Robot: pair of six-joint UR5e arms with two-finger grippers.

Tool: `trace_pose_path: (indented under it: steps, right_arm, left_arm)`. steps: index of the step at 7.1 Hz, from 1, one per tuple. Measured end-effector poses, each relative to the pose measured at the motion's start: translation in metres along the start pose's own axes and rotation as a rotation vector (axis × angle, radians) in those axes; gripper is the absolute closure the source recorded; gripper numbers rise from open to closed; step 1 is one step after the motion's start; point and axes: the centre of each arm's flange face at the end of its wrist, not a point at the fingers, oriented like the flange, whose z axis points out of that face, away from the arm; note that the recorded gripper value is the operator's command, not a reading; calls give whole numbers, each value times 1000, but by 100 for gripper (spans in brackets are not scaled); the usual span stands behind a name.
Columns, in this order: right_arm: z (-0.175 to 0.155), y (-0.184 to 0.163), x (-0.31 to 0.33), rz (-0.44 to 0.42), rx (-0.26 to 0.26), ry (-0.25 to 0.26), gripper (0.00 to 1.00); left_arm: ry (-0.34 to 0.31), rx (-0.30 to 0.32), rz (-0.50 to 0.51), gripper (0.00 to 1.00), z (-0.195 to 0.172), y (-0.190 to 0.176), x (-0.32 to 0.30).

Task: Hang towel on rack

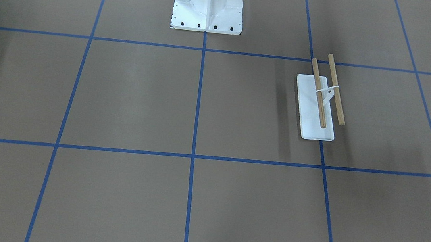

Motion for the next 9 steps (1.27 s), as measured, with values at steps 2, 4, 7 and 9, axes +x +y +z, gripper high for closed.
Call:
trace_pose_path:
  steps: [2,4,7,9]
  right_arm:
    - [0,0,0,1,0,0,0]
    - [3,3,1,6,-7,-10,0]
    - [-8,1,-19,-28,45,-146,0]
    - [-29,-7,-30,-139,170,-81,0]
  left_arm:
    - [-1,2,1,1,-1,0,0]
    - [-9,15,15,1,-7,-3,6]
    - [-70,48,45,1,-22,-19,14]
    - [-76,110,100,1,-40,-44,31]
